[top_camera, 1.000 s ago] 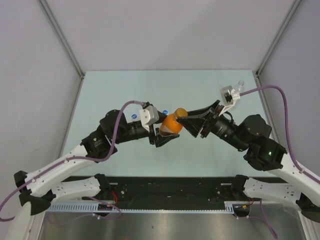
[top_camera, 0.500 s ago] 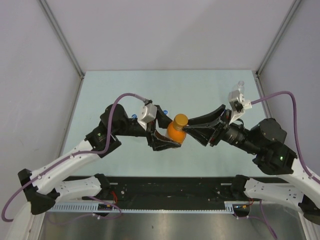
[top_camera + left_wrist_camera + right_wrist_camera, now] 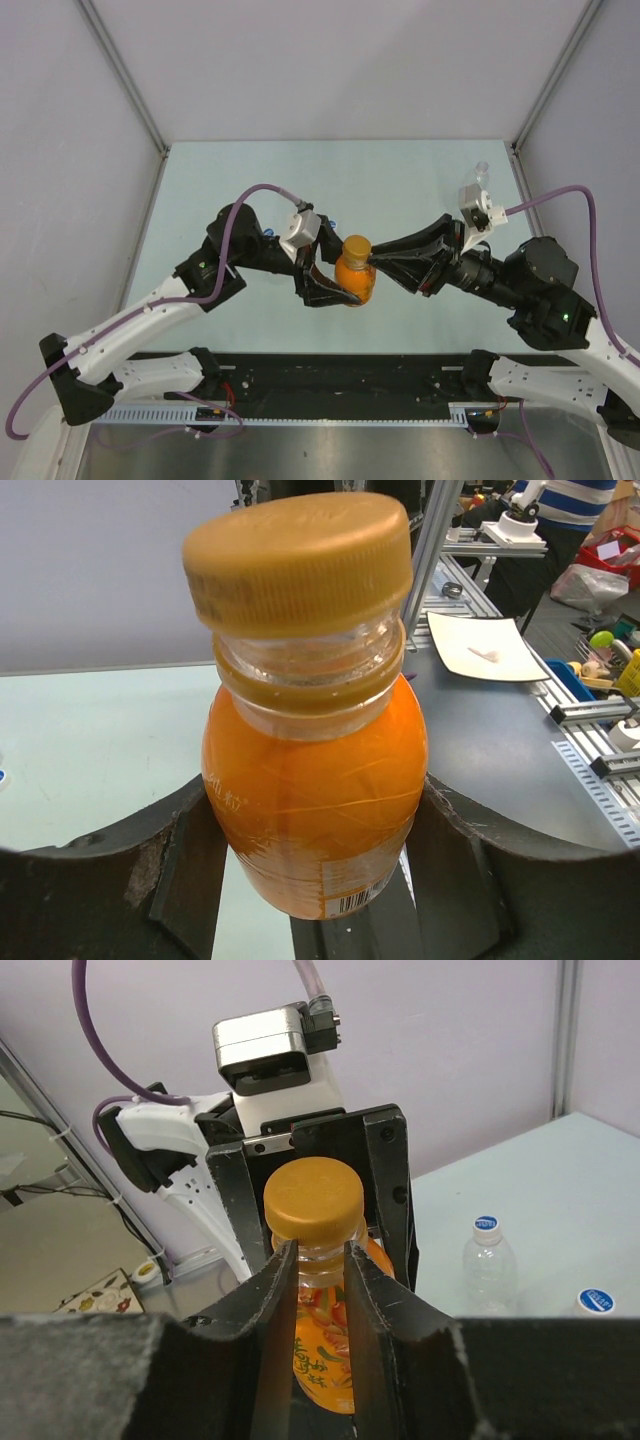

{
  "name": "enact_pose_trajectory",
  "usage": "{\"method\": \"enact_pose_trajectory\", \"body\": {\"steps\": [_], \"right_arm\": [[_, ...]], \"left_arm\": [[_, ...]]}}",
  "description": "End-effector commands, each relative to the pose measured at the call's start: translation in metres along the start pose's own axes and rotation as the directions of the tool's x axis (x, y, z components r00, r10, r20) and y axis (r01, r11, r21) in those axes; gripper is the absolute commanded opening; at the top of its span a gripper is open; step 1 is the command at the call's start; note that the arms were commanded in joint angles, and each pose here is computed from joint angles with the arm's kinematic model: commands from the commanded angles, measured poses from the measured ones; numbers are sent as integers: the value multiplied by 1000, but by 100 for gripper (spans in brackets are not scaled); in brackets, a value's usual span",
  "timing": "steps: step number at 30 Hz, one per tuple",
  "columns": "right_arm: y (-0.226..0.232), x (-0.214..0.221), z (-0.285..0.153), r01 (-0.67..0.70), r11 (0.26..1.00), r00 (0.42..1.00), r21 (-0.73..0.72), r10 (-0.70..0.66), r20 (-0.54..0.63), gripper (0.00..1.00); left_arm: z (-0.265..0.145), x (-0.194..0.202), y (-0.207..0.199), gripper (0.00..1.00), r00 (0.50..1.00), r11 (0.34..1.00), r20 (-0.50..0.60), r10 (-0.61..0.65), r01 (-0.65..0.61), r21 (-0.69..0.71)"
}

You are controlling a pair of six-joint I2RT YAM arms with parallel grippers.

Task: Unscrew the bottle caps

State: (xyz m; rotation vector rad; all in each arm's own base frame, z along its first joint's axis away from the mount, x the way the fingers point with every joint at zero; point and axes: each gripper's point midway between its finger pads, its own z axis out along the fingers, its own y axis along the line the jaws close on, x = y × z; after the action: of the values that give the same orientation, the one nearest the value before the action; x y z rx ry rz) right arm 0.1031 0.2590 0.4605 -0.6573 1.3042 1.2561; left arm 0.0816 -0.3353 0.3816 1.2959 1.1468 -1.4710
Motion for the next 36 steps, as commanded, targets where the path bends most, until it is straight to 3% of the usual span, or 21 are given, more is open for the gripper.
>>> {"method": "enact_pose_trajectory", "body": {"steps": [1, 15, 21, 24, 28, 31, 36], "right_arm": [[-24, -10, 5, 30, 993, 999, 116, -34, 33, 0], [-25, -7, 8, 15, 993, 999, 121, -19, 27, 0], [-32, -12, 1, 18, 985, 999, 171, -26, 44, 9], [-37, -11, -3, 16, 979, 999, 204, -25, 40, 21], [-58, -8, -11, 9, 946, 1000, 324, -18, 26, 47], [-77, -10, -19, -13, 900, 999, 436, -6, 42, 58], [-92, -24, -35, -65, 848, 993, 526, 4, 117, 66]], "left_arm": [[-1, -11, -34, 0, 997, 987, 20, 80, -82, 141], [-1, -13, -22, 1, 993, 991, 16, 115, -116, 67], [-4, -9, -19, 0, 994, 993, -7, 109, -109, 41], [-5, -10, -14, 0, 992, 992, -8, 122, -122, 9], [-7, -12, -9, 0, 990, 990, -3, 140, -141, -31], [-8, -13, -5, 0, 989, 988, -2, 146, -146, -55], [-8, -12, -4, 0, 989, 987, -4, 145, -145, -66]]}}
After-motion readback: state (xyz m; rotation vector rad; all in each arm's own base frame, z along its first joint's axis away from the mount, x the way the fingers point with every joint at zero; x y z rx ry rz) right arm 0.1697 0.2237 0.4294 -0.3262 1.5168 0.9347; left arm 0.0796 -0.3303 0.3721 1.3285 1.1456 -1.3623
